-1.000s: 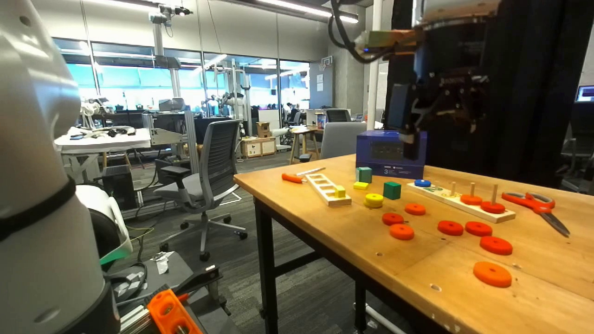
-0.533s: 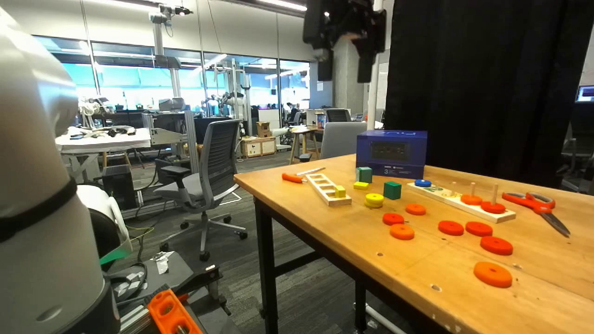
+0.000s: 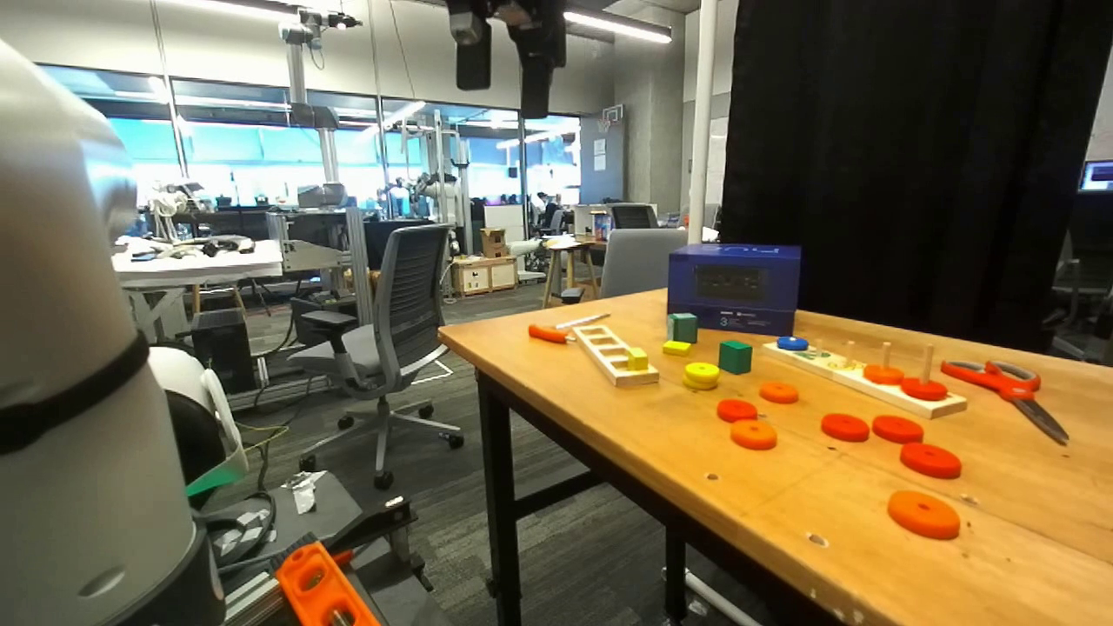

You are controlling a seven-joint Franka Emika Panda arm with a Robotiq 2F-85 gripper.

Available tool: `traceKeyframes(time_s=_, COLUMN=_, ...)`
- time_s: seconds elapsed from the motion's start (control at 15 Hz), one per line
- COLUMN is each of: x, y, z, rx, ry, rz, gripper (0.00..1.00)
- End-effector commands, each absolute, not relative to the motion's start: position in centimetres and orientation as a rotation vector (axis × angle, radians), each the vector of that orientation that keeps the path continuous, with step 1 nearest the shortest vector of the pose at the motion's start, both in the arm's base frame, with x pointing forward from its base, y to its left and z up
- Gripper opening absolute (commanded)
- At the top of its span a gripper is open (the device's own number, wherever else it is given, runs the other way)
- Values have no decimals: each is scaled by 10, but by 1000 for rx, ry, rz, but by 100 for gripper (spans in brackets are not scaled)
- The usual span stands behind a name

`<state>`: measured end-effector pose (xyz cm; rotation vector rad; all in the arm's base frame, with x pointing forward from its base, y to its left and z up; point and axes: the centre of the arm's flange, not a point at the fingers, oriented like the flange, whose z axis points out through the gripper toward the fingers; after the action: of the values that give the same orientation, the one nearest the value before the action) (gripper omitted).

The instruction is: Detach an orange disc from the wooden rack and put it on the table

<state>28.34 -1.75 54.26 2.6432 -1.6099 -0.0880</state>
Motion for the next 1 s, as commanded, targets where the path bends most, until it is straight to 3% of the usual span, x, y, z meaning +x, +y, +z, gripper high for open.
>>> traceKeyframes(time_s=0.0, x=262, y=9, z=537, rx=2767, ry=-1323, rz=-102, gripper=100)
traceKeyframes(time_s=0.93, x=205, y=77, z=550, rx=2941, ry=-229, rz=50, gripper=100)
